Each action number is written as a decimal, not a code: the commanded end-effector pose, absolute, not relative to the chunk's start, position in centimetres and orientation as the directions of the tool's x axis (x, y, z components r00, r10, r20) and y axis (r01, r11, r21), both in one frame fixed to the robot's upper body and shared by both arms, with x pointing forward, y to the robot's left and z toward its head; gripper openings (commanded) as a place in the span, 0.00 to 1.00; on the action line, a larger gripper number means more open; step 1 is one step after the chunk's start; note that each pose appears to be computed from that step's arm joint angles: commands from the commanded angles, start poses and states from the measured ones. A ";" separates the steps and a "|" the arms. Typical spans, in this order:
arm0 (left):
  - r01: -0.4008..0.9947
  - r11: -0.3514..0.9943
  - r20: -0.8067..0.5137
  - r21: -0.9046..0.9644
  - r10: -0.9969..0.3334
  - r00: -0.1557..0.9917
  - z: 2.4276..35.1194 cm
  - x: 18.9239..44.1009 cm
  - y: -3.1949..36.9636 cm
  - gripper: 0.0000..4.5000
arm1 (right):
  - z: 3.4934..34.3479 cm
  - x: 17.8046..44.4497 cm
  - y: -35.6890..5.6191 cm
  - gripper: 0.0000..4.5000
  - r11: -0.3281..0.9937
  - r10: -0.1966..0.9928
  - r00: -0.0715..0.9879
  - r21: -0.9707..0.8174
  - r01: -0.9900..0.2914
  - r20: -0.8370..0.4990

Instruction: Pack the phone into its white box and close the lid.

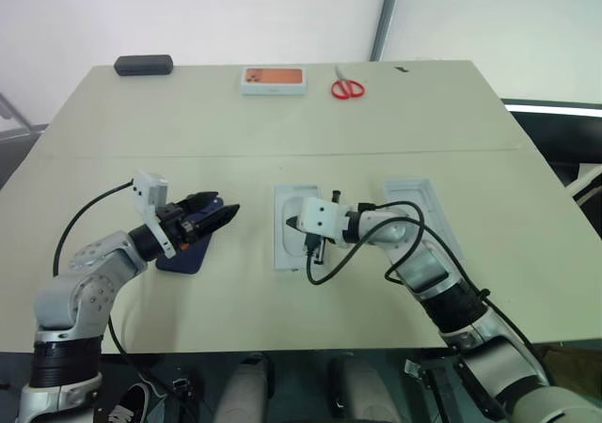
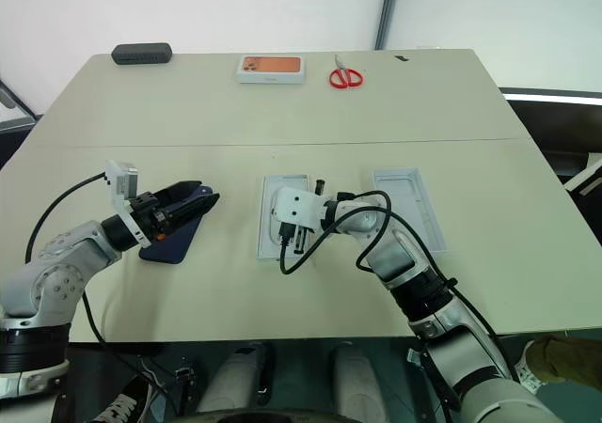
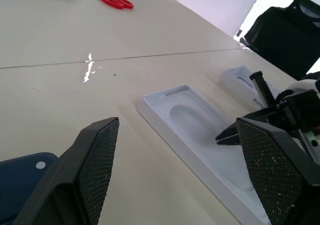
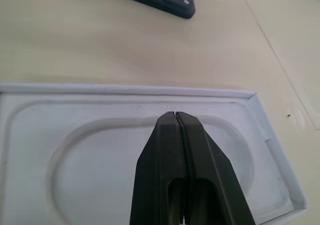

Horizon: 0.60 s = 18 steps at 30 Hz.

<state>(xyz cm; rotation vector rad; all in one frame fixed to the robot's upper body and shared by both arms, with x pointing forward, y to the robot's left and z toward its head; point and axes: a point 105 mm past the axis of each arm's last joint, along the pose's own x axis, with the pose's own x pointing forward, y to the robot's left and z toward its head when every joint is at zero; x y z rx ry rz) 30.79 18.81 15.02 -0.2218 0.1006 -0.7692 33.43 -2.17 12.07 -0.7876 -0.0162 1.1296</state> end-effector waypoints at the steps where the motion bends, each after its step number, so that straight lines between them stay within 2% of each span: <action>1: 0.678 0.704 0.009 -0.209 -0.692 0.722 16.0 31.0 19.1 0.88 | 12.0 33.6 -1.9 0.00 0.203 0.813 0.467 -0.584 -0.786 -0.348; 7: 0.667 0.709 0.005 -0.229 -0.685 0.729 16.0 31.2 19.2 0.88 | 10.5 34.3 -2.5 0.00 0.164 0.771 0.496 -0.629 -0.760 -0.399; 12: 0.644 0.705 0.058 -0.297 -0.660 0.749 16.6 31.5 19.8 0.88 | 11.0 36.0 -3.2 0.00 0.214 0.729 0.567 -0.660 -0.720 -0.382; 18: 0.635 0.703 0.054 -0.320 -0.656 0.753 16.6 31.6 19.9 0.88 | 10.1 37.4 -4.7 0.00 0.256 0.656 0.635 -0.671 -0.695 -0.408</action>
